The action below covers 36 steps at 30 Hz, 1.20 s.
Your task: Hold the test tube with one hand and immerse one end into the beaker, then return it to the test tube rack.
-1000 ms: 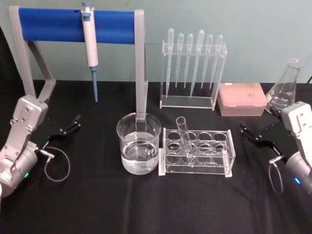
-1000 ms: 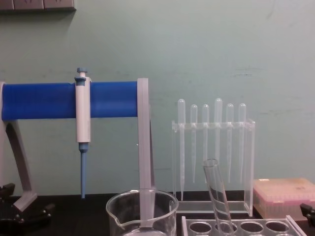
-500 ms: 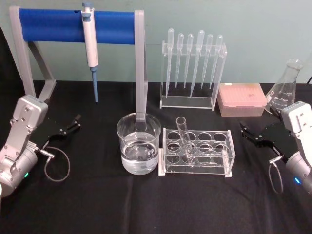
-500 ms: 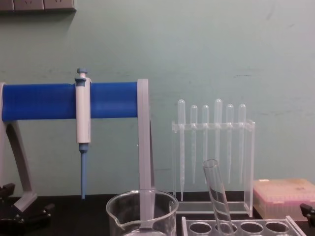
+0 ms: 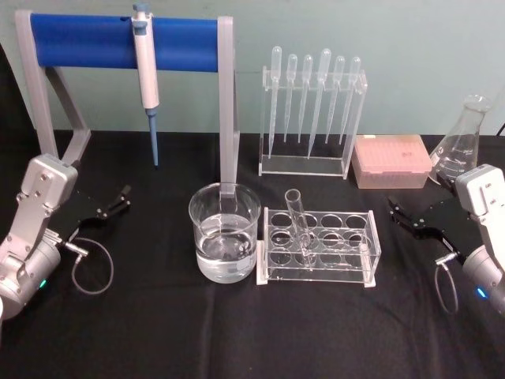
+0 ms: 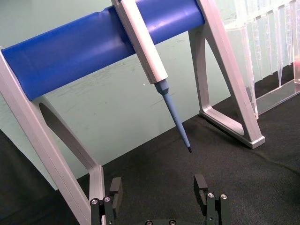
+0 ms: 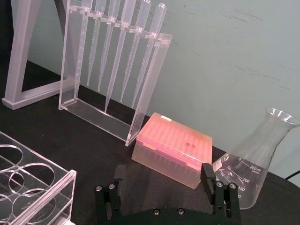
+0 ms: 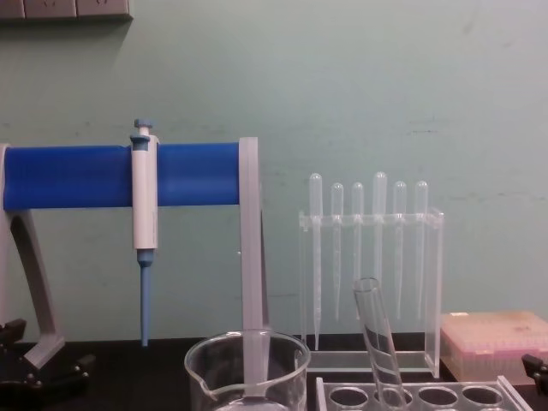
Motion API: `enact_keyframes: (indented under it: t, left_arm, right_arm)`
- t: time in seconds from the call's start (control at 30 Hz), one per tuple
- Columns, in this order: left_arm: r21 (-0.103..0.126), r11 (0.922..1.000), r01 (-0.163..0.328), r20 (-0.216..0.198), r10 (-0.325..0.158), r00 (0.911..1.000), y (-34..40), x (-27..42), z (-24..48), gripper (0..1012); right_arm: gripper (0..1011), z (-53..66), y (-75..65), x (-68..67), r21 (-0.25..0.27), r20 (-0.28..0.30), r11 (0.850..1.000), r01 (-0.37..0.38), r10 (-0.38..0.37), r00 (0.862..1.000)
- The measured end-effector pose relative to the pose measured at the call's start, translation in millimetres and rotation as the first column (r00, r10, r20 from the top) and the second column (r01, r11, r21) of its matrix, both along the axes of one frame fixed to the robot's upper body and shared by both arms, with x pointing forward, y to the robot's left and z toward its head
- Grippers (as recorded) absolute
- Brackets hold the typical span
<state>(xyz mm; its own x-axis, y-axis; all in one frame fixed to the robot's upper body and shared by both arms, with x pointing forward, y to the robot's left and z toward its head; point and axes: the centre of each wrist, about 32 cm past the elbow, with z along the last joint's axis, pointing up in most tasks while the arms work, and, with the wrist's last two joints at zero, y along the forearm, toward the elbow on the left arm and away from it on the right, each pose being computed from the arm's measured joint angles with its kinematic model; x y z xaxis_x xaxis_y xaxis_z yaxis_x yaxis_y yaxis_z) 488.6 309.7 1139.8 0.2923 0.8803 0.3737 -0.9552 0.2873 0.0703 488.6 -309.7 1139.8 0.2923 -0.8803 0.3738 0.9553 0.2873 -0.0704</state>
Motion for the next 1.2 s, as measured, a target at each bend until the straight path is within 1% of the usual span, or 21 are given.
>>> enact_keyframes:
  t: [0.17,0.23,0.27,0.33,0.37,0.43,0.47,0.6,0.63,0.7,0.73,0.83,0.87,0.9,0.93,1.0,1.03,1.1,1.13,1.17,1.2]
  left_arm:
    - [0.000,1.0000,0.000,0.000,0.000,1.0000,0.0,0.0,0.0,1000]
    - [0.000,1.0000,0.000,0.000,0.000,1.0000,0.0,0.0,0.0,1000]
    - [0.000,1.0000,0.000,0.000,0.000,1.0000,0.0,0.0,0.0,1000]
    - [0.000,1.0000,0.000,0.000,0.000,1.0000,0.0,0.0,0.0,1000]
    - [0.000,1.0000,0.000,0.000,0.000,1.0000,0.0,0.0,0.0,1000]
    - [0.000,1.0000,0.000,0.000,0.000,1.0000,0.0,0.0,0.0,1000]
    - [0.000,1.0000,0.000,0.000,0.000,1.0000,0.0,0.0,0.0,1000]
    - [0.000,1.0000,0.000,0.000,0.000,1.0000,0.0,0.0,0.0,1000]
    - [0.000,1.0000,0.000,0.000,0.000,1.0000,0.0,0.0,0.0,1000]
    - [0.000,1.0000,0.000,0.000,0.000,1.0000,0.0,0.0,0.0,1000]
    - [0.000,1.0000,0.000,0.000,0.000,1.0000,0.0,0.0,0.0,1000]
    - [0.000,1.0000,0.000,0.000,0.000,1.0000,0.0,0.0,0.0,1000]
    - [0.000,1.0000,0.000,0.000,0.000,1.0000,0.0,0.0,0.0,1000]
    - [0.000,1.0000,0.000,0.000,0.000,1.0000,0.0,0.0,0.0,1000]
    - [0.000,1.0000,0.000,0.000,0.000,1.0000,0.0,0.0,0.0,1000]
    - [0.000,1.0000,0.000,0.000,0.000,1.0000,0.0,0.0,0.0,1000]
    - [0.000,1.0000,0.000,0.000,0.000,1.0000,0.0,0.0,0.0,1000]
    - [0.000,1.0000,0.000,0.000,0.000,1.0000,0.0,0.0,0.0,1000]
    - [0.000,1.0000,0.000,0.000,0.000,1.0000,0.0,0.0,0.0,1000]
    - [0.000,1.0000,0.000,0.000,0.000,1.0000,0.0,0.0,0.0,1000]
    - [0.000,1.0000,0.000,0.000,0.000,1.0000,0.0,0.0,0.0,1000]
  right_arm:
    - [1003,6.0,-3.2,-2.6,0.017,0.015,1.000,-0.016,0.016,1.000]
    - [1003,11.5,-5.3,-4.4,0.030,0.025,0.999,-0.027,0.026,0.999]
    - [1003,17.5,-7.3,-5.7,0.039,0.036,0.999,-0.036,0.035,0.999]
    - [1003,24.2,-8.9,-7.3,0.049,0.047,0.998,-0.049,0.047,0.998]
    - [1003,30.8,-11.2,-8.7,0.056,0.053,0.997,-0.061,0.058,0.997]
    - [1003,36.9,-13.1,-10.1,0.059,0.056,0.995,-0.075,0.072,0.996]
    - [1003,44.1,-15.8,-12.0,0.056,0.052,0.994,-0.096,0.093,0.994]
    - [1003,59.5,-23.3,-14.8,0.051,0.032,0.988,-0.148,0.146,0.989]
    - [1003,66.2,-27.6,-16.0,0.053,0.014,0.983,-0.178,0.178,0.984]
    - [1003,71.9,-31.5,-17.0,0.053,-0.005,0.977,-0.208,0.208,0.978]
    - [1003,78.1,-35.5,-18.1,0.057,-0.028,0.969,-0.240,0.242,0.970]
    - [1003,86.7,-41.2,-20.0,0.055,-0.060,0.954,-0.294,0.297,0.953]
    - [1003,93.8,-46.2,-21.6,0.051,-0.085,0.939,-0.341,0.345,0.935]
    - [1003,93.8,-46.2,-21.6,0.051,-0.085,0.939,-0.341,0.345,0.935]
    - [1003,98.2,-49.4,-22.7,0.048,-0.105,0.926,-0.374,0.377,0.920]
    - [1003,102.4,-52.5,-23.5,0.042,-0.123,0.914,-0.404,0.407,0.905]
    - [1003,105.2,-54.9,-24.4,0.035,-0.139,0.899,-0.436,0.436,0.889]
    - [1002,107.2,-56.8,-25.6,0.025,-0.153,0.886,-0.463,0.461,0.874]
    - [1003,108.5,-58.2,-27.1,0.015,-0.163,0.870,-0.493,0.489,0.857]
    - [1003,109.0,-58.5,-27.9,0.011,-0.167,0.860,-0.510,0.504,0.847]
    - [1003,109.2,-58.8,-28.7,0.007,-0.171,0.854,-0.521,0.514,0.840]
